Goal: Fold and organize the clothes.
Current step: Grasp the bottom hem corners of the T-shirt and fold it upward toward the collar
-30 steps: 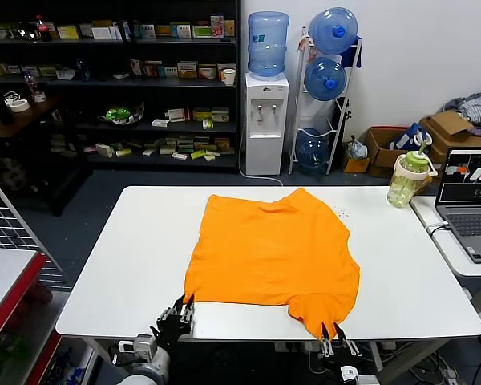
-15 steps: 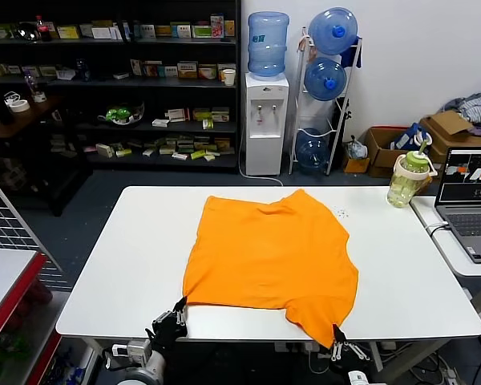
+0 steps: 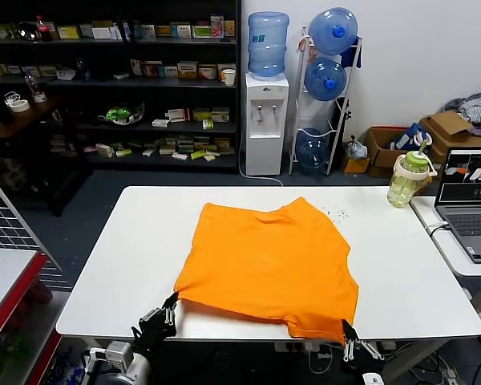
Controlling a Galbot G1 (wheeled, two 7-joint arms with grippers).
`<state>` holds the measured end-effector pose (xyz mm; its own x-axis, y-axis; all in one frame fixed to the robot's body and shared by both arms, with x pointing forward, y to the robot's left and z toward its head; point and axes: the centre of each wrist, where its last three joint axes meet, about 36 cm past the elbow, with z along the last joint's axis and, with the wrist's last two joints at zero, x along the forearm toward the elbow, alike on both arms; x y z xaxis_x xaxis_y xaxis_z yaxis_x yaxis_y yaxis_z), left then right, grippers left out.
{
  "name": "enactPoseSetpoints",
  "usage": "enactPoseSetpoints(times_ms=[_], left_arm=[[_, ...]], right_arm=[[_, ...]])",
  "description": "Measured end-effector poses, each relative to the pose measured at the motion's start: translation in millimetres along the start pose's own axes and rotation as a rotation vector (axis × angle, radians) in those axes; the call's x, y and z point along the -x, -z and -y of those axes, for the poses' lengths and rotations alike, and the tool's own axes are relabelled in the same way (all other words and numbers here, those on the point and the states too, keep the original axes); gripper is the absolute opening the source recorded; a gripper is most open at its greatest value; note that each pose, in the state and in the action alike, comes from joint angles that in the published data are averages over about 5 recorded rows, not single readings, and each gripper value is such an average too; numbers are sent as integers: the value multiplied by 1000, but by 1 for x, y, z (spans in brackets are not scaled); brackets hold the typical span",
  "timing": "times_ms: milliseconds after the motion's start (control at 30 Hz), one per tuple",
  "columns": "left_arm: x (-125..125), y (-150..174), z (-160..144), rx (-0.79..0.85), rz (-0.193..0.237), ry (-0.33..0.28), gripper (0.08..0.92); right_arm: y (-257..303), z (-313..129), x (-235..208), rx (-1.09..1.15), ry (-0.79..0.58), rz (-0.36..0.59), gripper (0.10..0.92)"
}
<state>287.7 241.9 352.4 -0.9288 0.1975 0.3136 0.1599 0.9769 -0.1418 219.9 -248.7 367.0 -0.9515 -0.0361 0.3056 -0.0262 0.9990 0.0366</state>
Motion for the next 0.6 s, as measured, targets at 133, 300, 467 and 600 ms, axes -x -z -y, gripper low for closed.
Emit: enactPoseSetpoints(times_ms=[133, 300, 467, 600], left_arm=[[7, 10, -3, 12, 35, -16, 90], [28, 18, -7, 28, 69, -31, 90], [55, 22, -9, 42, 86, -41, 90], [78, 23, -10, 56, 89, -45, 90]], right_arm=[[11, 1, 25, 11, -7, 42, 124], [25, 5, 64, 18, -16, 80, 124], [37, 8, 103, 25, -21, 99, 124], [44, 9, 131, 32, -21, 105, 124]])
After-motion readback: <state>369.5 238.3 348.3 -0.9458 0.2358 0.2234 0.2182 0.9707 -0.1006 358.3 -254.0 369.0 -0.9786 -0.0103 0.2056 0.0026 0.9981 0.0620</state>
